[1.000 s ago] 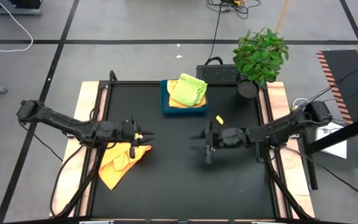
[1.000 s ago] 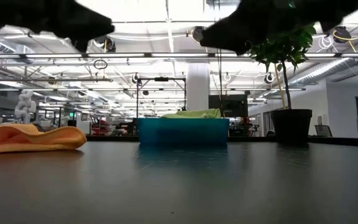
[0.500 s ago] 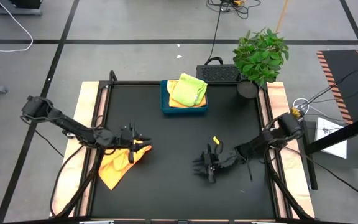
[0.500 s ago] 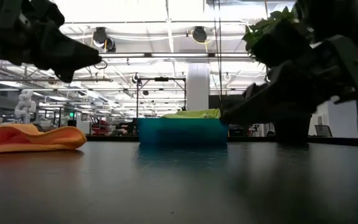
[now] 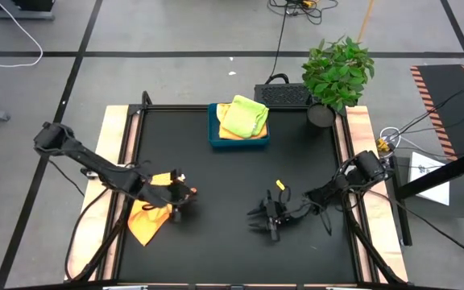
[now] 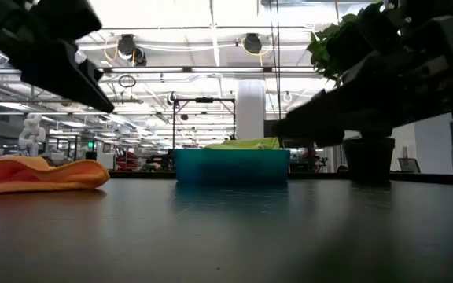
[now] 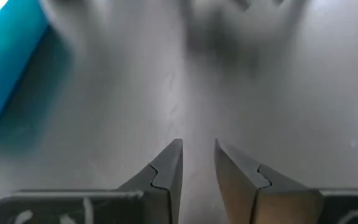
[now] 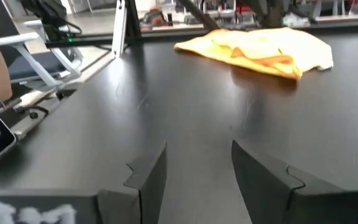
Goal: Fold microfiber towels
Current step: Fold the orange microfiber cloth
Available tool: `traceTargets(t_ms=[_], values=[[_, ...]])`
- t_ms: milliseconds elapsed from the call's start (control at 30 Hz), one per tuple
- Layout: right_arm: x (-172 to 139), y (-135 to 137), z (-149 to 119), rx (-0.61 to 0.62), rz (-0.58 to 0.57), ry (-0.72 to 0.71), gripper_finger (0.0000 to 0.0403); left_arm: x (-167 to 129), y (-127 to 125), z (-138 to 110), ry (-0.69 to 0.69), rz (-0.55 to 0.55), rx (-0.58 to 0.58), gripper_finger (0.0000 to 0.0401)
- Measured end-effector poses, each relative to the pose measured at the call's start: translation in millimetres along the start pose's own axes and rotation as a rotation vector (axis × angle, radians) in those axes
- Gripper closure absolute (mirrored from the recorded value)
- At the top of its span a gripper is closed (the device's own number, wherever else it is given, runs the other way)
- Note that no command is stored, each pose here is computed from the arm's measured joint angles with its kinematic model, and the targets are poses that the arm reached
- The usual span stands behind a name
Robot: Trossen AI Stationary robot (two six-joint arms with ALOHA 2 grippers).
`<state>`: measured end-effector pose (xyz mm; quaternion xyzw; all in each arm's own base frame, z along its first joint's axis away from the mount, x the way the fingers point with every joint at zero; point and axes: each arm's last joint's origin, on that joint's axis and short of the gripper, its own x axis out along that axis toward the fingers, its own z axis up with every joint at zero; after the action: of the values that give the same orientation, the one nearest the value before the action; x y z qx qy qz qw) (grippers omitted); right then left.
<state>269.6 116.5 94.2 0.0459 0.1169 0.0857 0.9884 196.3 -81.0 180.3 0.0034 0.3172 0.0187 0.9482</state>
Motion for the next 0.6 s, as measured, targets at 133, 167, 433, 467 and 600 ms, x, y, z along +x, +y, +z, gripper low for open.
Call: traceTargets(t_ms=[133,167,433,467,600], values=[[0.0,0.5,2.9,-0.012,0.005,-0.029,0.0232,-1.9,-11.6,19.3,0.176,0.029,0.034,0.0309],[0.0,0.5,2.9,-0.015,0.005,-0.029,0.0232,-0.3,-14.9,22.4,0.212,0.014,0.037,0.0309],[0.1,0.4,2.1,-0.019,0.003,-0.021,0.0232,5.3,-25.2,6.3,0.583,-0.01,0.052,0.0309],[0.0,0.4,2.4,-0.019,0.004,-0.024,0.0232,4.7,-25.1,5.9,0.604,-0.003,0.057,0.0309],[0.7,-2.0,4.6,-0.013,-0.003,-0.043,0.0232,3.0,-24.9,9.7,0.613,0.001,0.057,0.0309]])
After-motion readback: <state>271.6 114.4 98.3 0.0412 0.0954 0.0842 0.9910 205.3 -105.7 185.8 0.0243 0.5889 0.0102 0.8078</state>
